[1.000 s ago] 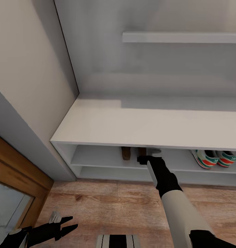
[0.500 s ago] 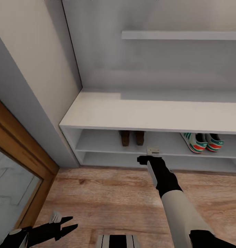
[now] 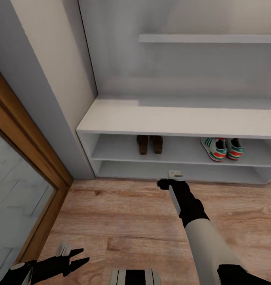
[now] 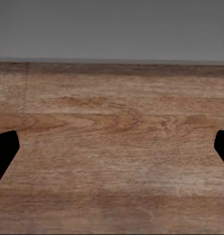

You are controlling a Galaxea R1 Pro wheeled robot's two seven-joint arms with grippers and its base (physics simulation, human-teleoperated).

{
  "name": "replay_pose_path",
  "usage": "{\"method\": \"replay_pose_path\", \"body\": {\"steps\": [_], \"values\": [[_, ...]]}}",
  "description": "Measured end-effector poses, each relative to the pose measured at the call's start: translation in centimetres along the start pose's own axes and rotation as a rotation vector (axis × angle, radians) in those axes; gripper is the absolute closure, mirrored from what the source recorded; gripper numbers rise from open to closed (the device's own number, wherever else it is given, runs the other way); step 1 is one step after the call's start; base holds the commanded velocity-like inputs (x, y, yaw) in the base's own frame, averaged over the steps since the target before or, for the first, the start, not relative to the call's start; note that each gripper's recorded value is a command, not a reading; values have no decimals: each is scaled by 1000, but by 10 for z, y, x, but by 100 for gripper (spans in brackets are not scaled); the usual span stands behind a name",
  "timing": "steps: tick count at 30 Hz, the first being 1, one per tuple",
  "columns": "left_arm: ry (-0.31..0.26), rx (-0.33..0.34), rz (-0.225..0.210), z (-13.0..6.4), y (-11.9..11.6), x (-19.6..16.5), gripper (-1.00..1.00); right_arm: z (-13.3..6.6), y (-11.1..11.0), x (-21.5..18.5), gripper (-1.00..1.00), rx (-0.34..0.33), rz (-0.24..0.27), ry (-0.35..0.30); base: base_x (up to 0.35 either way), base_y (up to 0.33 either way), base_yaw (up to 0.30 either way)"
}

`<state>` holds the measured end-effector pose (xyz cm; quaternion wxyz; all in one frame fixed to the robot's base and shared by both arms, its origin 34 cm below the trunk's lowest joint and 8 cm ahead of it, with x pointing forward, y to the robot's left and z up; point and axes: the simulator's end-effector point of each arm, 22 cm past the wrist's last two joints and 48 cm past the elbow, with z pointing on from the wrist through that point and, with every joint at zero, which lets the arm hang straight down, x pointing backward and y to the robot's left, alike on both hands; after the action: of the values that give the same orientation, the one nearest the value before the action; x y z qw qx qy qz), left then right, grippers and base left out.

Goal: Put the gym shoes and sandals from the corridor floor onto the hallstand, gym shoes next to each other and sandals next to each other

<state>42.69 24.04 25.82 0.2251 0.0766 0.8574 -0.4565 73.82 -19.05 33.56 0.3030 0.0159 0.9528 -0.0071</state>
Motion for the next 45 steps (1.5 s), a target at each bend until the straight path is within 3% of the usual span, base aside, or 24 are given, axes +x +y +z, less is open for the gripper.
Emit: {"method": "replay_pose_path", "body": {"steps": [8, 22, 32, 37, 45], "values": [[-3, -1, 1, 0, 0, -1, -100, 1, 1, 3, -100, -3, -2, 5, -242, 0, 0], [-12, -3, 7, -2, 1, -3, -100, 1, 1, 5, -100, -4, -4, 10, -24, 0, 0], [-35, -1, 40, -6, -7, -18, -100, -6, 7, 20, -100, -15, -18, 51, 0, 0, 0], [-44, -8, 57, -10, -9, -25, -100, -5, 14, 45, -100, -28, -32, 103, 0, 0, 0], [-58, -23, 89, -19, -11, -37, -100, -4, 32, 62, -100, -87, -43, 71, 0, 0, 0]]}}
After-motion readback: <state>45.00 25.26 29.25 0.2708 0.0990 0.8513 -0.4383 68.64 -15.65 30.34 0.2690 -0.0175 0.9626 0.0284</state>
